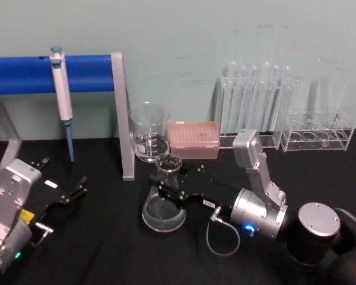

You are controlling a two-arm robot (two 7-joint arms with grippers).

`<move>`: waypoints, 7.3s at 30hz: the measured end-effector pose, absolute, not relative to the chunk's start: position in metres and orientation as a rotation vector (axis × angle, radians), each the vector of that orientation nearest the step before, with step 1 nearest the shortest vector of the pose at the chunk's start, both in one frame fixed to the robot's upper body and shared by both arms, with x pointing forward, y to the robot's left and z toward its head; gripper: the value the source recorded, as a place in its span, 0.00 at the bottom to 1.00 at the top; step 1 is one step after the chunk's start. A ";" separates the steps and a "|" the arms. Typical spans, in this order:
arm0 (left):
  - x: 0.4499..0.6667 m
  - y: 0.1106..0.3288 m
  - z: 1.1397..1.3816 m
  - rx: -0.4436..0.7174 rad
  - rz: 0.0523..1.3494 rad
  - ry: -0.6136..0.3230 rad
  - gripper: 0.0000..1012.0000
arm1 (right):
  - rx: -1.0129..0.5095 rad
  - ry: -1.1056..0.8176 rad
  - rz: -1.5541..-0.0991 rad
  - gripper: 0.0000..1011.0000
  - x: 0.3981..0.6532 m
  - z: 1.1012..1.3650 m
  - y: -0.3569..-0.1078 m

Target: Grasp the erlenmeyer flask with one hand, shake it three times, then place it back.

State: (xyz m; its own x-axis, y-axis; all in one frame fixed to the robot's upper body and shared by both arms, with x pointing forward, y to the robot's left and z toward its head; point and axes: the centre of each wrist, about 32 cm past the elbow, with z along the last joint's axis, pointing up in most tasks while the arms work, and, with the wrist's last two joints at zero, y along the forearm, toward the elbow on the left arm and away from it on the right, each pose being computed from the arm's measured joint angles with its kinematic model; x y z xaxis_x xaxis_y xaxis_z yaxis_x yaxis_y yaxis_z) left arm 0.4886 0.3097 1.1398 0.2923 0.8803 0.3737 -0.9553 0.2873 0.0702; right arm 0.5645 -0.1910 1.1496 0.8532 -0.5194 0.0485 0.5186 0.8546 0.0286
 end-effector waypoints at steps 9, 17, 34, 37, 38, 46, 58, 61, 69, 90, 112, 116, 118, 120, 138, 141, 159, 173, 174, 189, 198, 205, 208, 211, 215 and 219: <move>0.489 0.310 1.140 0.304 1.248 -0.285 0.99 | 0.060 -0.090 -0.628 0.45 0.554 1.167 -0.191; 0.489 0.310 1.140 0.304 1.248 -0.285 0.99 | 0.078 -0.114 -0.719 0.45 0.538 1.178 -0.192; 0.489 0.310 1.140 0.304 1.248 -0.285 0.99 | 0.080 -0.103 -0.833 0.45 0.512 1.182 -0.192; 0.489 0.310 1.140 0.304 1.248 -0.285 0.99 | 0.078 -0.105 -0.841 0.45 0.511 1.181 -0.192; 0.489 0.310 1.140 0.304 1.248 -0.285 0.99 | 0.078 -0.105 -0.842 0.45 0.511 1.181 -0.192; 0.489 0.310 1.140 0.304 1.248 -0.285 0.99 | 0.078 -0.110 -0.833 0.45 0.510 1.181 -0.191; 0.489 0.310 1.140 0.304 1.248 -0.285 0.99 | 0.080 -0.128 -0.729 0.45 0.510 1.182 -0.183; 0.489 0.310 1.140 0.304 1.248 -0.285 0.99 | 0.077 -0.136 -0.689 0.45 0.509 1.182 -0.181; 0.489 0.310 1.140 0.304 1.248 -0.285 0.99 | 0.071 -0.151 -0.602 0.45 0.508 1.183 -0.175; 0.489 0.310 1.140 0.304 1.248 -0.285 0.99 | 0.091 -0.146 -0.664 0.45 0.497 1.181 -0.175; 0.489 0.310 1.140 0.304 1.248 -0.285 0.99 | 0.084 -0.184 -1.111 0.45 0.471 1.178 -0.199; 0.489 0.310 1.140 0.304 1.248 -0.285 0.99 | 0.077 -0.164 -1.191 0.45 0.467 1.177 -0.205; 0.489 0.310 1.140 0.304 1.248 -0.285 0.99 | 0.075 -0.161 -1.210 0.45 0.466 1.177 -0.207; 0.489 0.310 1.140 0.304 1.248 -0.285 0.99 | 0.072 -0.159 -1.234 0.45 0.464 1.177 -0.209; 0.489 0.310 1.140 0.304 1.248 -0.285 0.99 | 0.053 -0.158 -1.147 0.45 0.470 1.178 -0.208; 0.489 0.310 1.140 0.304 1.248 -0.285 0.99 | 0.047 -0.161 -1.092 0.45 0.473 1.179 -0.205; 0.489 0.310 1.140 0.304 1.248 -0.285 0.99 | 0.014 -0.198 -0.773 0.45 0.489 1.184 -0.182; 0.489 0.310 1.140 0.304 1.248 -0.285 0.99 | -0.009 -0.203 -0.647 0.45 0.493 1.185 -0.172; 0.489 0.310 1.140 0.304 1.248 -0.285 0.99 | -0.010 -0.203 -0.644 0.45 0.493 1.185 -0.172; 0.489 0.310 1.140 0.304 1.248 -0.285 0.99 | 0.008 -0.197 -0.722 0.45 0.492 1.183 -0.174; 0.489 0.310 1.140 0.304 1.248 -0.285 0.99 | 0.019 -0.202 -0.875 0.45 0.487 1.183 -0.184; 0.489 0.310 1.140 0.304 1.248 -0.285 0.99 | 0.014 -0.203 -1.012 0.45 0.482 1.184 -0.196; 0.489 0.310 1.140 0.304 1.248 -0.285 0.99 | 0.008 -0.202 -1.063 0.45 0.479 1.184 -0.200; 0.489 0.310 1.140 0.304 1.248 -0.285 0.99 | 0.002 -0.200 -1.100 0.45 0.477 1.184 -0.204; 0.489 0.310 1.140 0.304 1.248 -0.285 0.99 | -0.003 -0.197 -1.149 0.45 0.474 1.184 -0.209; 0.489 0.310 1.140 0.304 1.248 -0.285 0.99 | -0.005 -0.196 -1.185 0.45 0.472 1.184 -0.212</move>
